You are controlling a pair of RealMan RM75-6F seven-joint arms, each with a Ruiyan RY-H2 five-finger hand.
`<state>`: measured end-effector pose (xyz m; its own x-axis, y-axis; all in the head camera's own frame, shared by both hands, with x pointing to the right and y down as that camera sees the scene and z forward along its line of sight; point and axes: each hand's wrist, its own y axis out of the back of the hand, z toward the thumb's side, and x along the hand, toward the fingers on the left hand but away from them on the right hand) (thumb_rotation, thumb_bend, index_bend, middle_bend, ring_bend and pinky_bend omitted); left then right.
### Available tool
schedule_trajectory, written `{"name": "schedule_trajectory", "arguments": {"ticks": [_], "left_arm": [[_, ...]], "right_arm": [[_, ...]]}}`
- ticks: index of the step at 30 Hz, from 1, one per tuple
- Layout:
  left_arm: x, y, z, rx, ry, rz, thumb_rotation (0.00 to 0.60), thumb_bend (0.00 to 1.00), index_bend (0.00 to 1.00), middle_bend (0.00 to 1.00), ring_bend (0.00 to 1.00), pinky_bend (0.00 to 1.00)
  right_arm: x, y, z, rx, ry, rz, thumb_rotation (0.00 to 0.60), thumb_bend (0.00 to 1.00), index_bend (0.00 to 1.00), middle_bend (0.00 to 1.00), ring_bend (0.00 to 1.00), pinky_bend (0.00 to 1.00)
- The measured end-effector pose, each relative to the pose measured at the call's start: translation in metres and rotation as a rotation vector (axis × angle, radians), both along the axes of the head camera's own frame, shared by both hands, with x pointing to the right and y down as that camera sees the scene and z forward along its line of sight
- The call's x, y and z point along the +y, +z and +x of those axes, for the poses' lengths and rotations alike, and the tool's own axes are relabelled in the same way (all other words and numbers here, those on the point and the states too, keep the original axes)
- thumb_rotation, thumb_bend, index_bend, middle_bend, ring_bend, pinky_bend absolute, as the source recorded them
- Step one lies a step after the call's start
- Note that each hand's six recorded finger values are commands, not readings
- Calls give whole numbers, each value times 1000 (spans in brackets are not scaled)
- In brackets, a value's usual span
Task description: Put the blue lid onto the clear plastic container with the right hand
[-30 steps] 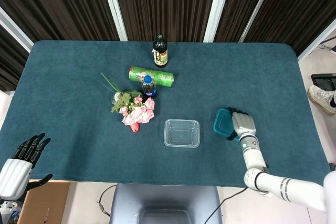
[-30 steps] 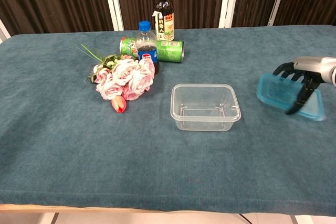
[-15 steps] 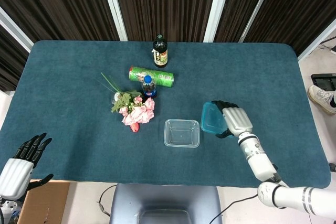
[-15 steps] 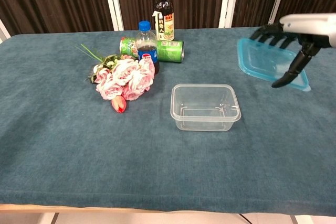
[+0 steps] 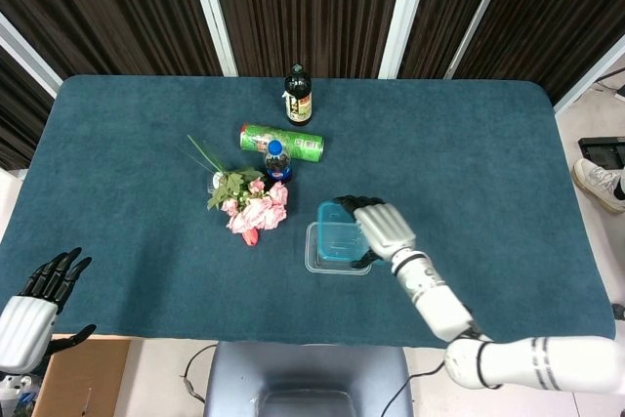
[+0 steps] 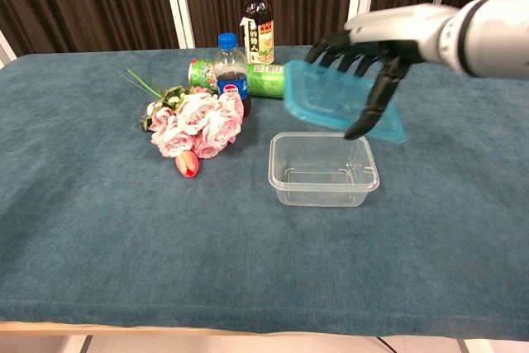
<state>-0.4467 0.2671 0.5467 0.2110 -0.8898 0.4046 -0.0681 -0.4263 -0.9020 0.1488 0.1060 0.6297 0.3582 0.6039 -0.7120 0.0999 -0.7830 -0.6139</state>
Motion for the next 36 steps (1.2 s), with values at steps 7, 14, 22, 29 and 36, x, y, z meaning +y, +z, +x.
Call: {"name": "schedule_trajectory", "arguments": {"ticks": [7, 14, 22, 29, 36], "left_arm": [[0, -2, -2, 4, -4, 3, 600, 455, 58, 0, 51, 161], [1, 0, 1, 2, 7, -3, 600, 454, 58, 0, 51, 161], [1, 0, 1, 3, 5, 0, 600, 455, 58, 0, 52, 161], [0, -1, 0, 2, 3, 0, 600, 455, 58, 0, 52, 161], [1, -1, 1, 3, 6, 0, 600, 455, 58, 0, 51, 161]], "right_arm": [[8, 20, -18, 16, -27, -33, 600, 401, 907, 664, 606, 634], [15, 30, -16, 55, -53, -33, 600, 400, 906, 664, 606, 634], [19, 43, -9, 93, -60, -36, 600, 400, 906, 664, 606, 634], [22, 51, -9, 98, -65, -42, 600, 401, 906, 664, 606, 634], [24, 54, -11, 100, -66, -44, 600, 400, 906, 664, 606, 634]]}}
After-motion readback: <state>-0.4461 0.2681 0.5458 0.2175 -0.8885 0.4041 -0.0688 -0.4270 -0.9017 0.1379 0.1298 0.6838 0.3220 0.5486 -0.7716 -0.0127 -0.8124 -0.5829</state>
